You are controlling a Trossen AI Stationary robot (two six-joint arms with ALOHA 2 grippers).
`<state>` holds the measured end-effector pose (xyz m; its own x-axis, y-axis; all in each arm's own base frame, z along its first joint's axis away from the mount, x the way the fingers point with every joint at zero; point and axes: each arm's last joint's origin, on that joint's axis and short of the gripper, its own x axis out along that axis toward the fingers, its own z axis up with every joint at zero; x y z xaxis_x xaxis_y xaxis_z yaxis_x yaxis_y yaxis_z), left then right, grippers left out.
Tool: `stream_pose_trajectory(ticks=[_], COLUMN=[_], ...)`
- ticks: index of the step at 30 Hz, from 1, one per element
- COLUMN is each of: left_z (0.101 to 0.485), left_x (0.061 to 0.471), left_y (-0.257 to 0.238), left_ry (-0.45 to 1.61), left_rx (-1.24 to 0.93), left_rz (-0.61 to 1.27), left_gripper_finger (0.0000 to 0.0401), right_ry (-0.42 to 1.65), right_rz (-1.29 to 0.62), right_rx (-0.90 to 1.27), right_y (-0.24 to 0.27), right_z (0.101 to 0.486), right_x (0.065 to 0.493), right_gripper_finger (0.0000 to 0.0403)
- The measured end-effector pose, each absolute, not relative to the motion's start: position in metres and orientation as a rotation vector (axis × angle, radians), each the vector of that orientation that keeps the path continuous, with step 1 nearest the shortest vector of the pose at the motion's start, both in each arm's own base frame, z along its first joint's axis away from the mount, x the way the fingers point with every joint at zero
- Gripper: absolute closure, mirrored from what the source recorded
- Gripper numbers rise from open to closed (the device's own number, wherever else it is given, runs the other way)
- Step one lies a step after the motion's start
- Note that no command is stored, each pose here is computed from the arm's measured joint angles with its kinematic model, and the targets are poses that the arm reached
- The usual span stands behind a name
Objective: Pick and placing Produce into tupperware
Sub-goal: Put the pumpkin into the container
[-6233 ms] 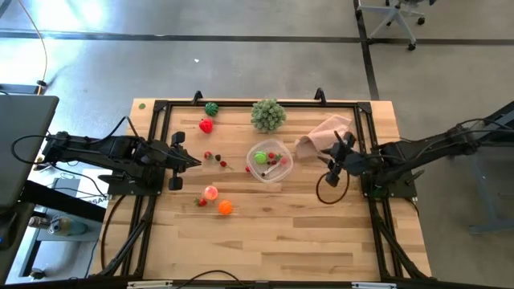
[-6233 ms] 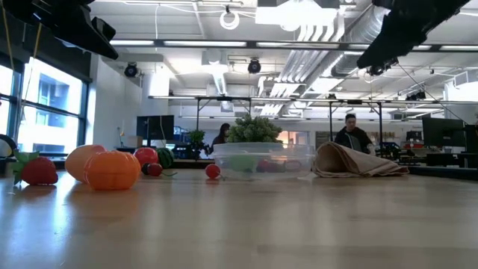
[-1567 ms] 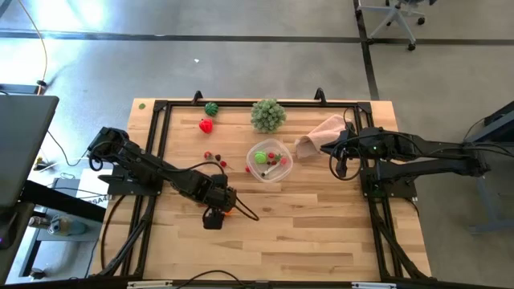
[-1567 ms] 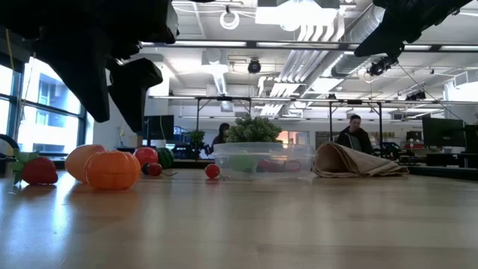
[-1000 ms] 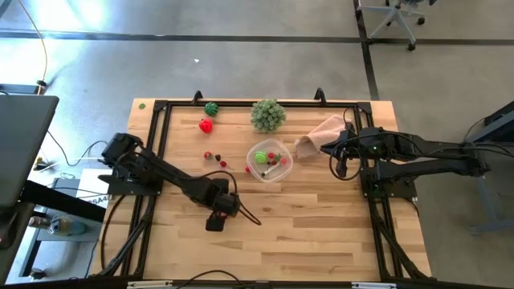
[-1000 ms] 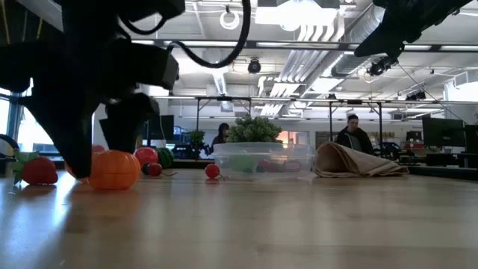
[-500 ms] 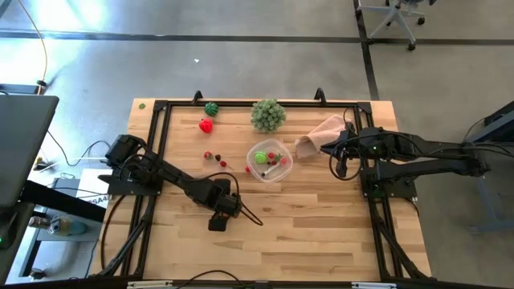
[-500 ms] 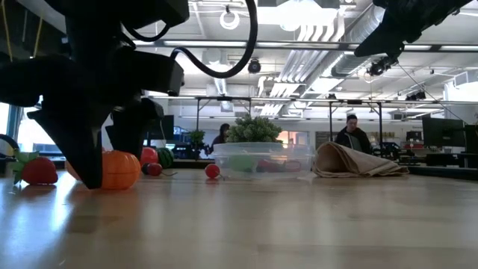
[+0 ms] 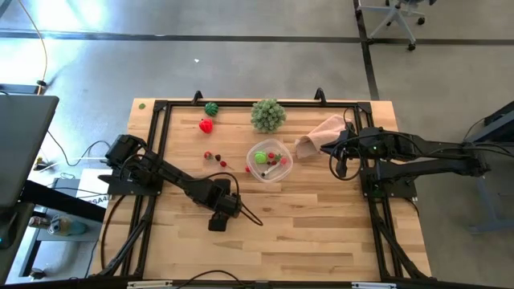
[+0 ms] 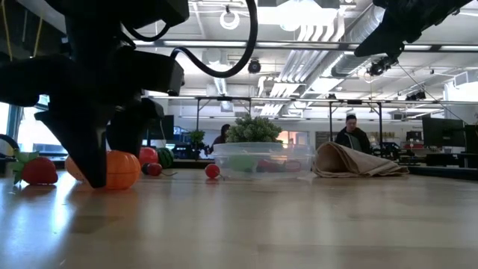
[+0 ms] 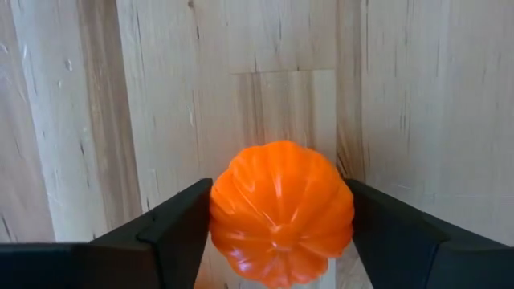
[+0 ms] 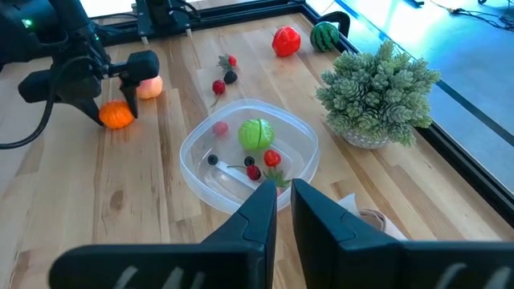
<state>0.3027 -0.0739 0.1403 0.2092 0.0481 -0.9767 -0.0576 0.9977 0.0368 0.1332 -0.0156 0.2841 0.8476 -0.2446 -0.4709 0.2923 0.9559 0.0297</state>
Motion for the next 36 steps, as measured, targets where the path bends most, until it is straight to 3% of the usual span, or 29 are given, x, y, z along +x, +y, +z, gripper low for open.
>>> stream_pose_trajectory(ticks=[6,15,24,31,36], left_z=[0.1403,0.1403,0.1404,0.1405,0.1405], left_x=[0.3028,0.3028,0.3036,0.3039,0.3039], left_y=[-0.0739,-0.0739,-0.0741,-0.0742,-0.0741], left_ry=[1.358,1.358,1.349,1.346,1.346], left_rx=[-0.009,-0.009,-0.011,-0.012,-0.012], left_rz=[0.073,0.073,0.072,0.071,0.072], left_gripper_finger=[0.0164,0.0136,0.017,0.0137,0.016], right_ry=[0.482,0.482,0.482,0.483,0.483], right_rz=[-0.284,-0.283,-0.28,-0.28,-0.28], right_rx=[0.102,0.102,0.103,0.103,0.103], right_y=[-0.0156,-0.0156,-0.0155,-0.0155,-0.0155], right_z=[0.2841,0.2841,0.2841,0.2841,0.2841], right_x=[0.1332,0.1332,0.1332,0.1332,0.1332], right_gripper_finger=[0.0373,0.0373,0.0373,0.0373,0.0373])
